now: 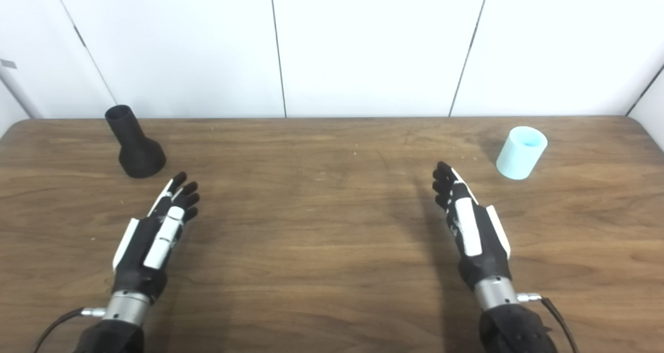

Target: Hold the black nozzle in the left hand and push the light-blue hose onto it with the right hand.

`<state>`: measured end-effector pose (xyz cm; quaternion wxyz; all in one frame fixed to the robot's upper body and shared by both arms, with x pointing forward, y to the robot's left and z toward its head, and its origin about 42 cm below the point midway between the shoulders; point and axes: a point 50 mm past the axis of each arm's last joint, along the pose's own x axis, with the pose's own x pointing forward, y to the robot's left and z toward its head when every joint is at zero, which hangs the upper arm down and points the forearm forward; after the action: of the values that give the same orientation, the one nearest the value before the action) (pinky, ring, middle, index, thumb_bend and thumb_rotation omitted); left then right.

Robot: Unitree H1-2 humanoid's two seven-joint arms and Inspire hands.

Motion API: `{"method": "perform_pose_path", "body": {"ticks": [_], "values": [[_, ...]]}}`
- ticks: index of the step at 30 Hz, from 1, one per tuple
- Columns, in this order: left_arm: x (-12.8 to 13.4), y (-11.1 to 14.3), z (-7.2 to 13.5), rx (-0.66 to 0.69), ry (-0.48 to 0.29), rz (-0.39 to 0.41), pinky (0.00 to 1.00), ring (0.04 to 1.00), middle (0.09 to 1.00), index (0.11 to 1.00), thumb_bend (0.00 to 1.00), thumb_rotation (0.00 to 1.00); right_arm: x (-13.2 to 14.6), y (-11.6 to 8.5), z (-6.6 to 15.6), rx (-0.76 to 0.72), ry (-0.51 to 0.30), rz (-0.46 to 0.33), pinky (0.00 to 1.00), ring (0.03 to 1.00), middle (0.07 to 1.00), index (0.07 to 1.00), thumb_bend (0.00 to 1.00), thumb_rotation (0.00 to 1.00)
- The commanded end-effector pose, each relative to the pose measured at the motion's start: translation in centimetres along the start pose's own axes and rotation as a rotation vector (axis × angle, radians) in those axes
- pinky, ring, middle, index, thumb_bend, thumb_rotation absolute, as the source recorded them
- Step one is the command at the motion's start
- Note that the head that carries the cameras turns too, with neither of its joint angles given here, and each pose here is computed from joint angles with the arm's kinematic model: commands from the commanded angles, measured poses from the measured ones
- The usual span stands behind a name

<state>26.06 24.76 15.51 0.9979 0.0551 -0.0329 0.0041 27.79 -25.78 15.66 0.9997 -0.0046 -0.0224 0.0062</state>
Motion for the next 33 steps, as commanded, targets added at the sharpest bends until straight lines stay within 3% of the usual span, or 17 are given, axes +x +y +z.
{"method": "perform_pose_path", "body": {"ticks": [1,7,15,23,33], "values": [[0.2,-0.7,0.9,0.008,-0.056,0.007,0.91,0.930,0.924,0.918,0.39,0.80,0.3,-0.9,1.0,-0.004,-0.072,0.002,0.95,0.951,0.939,0.929,0.51,1.00],[0.3,-2.3,0.8,0.008,-0.058,0.010,0.91,0.929,0.923,0.918,0.40,0.80,0.4,-2.7,-0.4,-0.002,-0.063,0.007,0.92,0.946,0.931,0.916,0.55,1.00],[0.4,-3.2,0.3,-0.008,-0.062,0.014,0.91,0.929,0.924,0.918,0.38,0.79,0.4,-4.0,-1.8,-0.001,-0.037,-0.007,0.84,0.899,0.907,0.910,0.53,1.00],[0.5,-4.3,-0.5,-0.029,-0.069,0.004,0.92,0.940,0.930,0.926,0.38,0.79,0.6,-5.0,-2.8,0.019,-0.051,0.025,0.88,0.940,0.939,0.935,0.56,1.00],[0.6,-4.1,-0.9,-0.034,-0.082,0.008,0.92,0.942,0.933,0.930,0.40,0.79,0.9,-5.6,-4.0,0.011,-0.065,0.048,0.87,0.909,0.914,0.907,0.56,1.00]]}}
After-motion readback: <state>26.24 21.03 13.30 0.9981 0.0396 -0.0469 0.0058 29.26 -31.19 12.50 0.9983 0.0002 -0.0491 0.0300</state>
